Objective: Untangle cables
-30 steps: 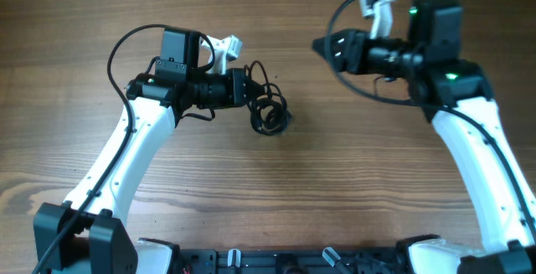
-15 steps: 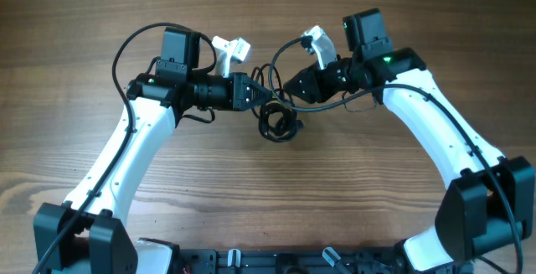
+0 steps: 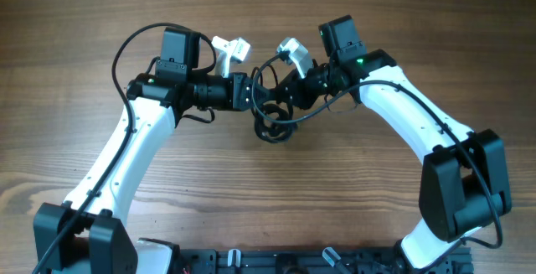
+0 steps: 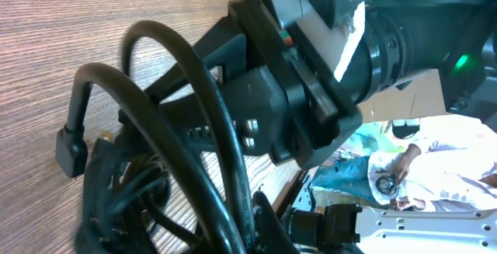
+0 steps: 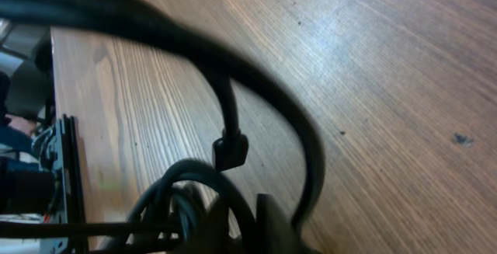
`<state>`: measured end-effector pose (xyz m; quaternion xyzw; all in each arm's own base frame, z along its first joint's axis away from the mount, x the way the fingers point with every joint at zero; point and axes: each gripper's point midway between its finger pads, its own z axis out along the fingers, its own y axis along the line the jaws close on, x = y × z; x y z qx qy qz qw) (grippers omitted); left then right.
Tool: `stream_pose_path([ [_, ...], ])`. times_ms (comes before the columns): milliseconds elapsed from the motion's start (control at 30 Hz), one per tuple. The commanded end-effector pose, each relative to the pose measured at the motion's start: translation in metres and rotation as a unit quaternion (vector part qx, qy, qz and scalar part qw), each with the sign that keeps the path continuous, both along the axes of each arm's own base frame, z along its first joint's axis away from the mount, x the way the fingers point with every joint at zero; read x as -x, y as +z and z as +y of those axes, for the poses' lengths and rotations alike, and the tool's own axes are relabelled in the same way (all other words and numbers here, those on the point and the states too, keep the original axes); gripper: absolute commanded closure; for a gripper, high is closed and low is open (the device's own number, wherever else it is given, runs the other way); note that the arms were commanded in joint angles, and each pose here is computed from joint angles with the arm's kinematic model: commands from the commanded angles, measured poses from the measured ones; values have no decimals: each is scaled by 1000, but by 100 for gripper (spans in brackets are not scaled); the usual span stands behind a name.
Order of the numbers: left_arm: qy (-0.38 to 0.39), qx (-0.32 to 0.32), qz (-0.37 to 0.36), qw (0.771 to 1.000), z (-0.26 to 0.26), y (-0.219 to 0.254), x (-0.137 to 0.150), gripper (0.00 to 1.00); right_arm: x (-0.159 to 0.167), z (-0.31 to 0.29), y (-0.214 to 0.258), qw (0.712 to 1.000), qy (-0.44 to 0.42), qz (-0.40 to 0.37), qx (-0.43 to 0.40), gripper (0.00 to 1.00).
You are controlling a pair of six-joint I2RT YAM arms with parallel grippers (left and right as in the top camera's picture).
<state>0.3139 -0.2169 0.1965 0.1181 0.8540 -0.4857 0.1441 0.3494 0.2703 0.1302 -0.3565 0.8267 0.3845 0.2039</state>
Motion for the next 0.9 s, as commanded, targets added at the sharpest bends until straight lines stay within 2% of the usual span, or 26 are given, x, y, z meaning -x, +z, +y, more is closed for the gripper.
stream_pose_path([
  [0,-11,15,-1,1000,-3,5,4,96,-4,-1,3,997,-50,57,-13,96],
  [133,20,-9,13,1000,3,-3,-3,96,5,6,64,990,-29,73,-119,96],
  [300,139,-74,74,985,24,-26,-24,96,-17,-32,119,976,-124,73,-163,96],
  [467,154,-84,76,982,28,-29,-27,96,-26,-73,165,959,-189,63,-203,96],
  [600,154,-86,78,981,28,-29,-26,95,-5,-67,208,951,-114,78,-276,96],
  [867,154,-94,87,980,30,-33,-22,91,23,-60,275,937,-1,80,-341,96],
])
